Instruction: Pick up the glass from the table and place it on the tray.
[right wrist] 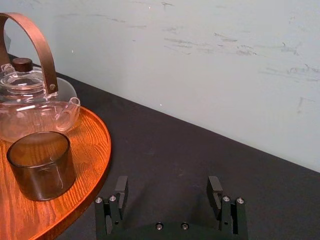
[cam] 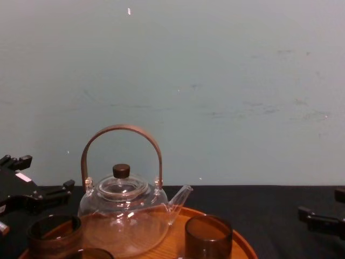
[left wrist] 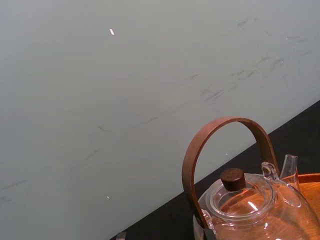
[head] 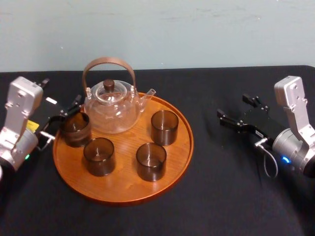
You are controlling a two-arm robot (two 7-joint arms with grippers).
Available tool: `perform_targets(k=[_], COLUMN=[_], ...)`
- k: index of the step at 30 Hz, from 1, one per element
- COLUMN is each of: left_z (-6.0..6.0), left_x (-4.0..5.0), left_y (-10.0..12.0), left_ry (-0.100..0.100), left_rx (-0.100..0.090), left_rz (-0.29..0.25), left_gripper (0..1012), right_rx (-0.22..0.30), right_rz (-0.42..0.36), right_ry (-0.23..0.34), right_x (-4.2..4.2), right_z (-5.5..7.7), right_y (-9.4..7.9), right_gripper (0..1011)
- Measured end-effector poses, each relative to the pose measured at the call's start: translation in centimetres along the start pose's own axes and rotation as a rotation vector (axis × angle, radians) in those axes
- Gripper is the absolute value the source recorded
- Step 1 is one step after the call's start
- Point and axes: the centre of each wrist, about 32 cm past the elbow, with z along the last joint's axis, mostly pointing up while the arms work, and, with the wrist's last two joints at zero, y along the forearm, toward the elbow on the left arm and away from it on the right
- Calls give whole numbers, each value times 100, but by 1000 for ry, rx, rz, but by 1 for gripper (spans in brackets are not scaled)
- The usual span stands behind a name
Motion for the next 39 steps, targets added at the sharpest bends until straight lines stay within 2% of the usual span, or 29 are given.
perform_targets(k=[39], left_z=[0], left_x=[0], left_y=[0], left_ry=[0], left_rx=[0], left_rz=[0], left_gripper=[1001], right_rx=[0], right_rz=[0], right_ry=[1], right_x=[0], right_z=[0], right_y=[0], right_gripper=[1002])
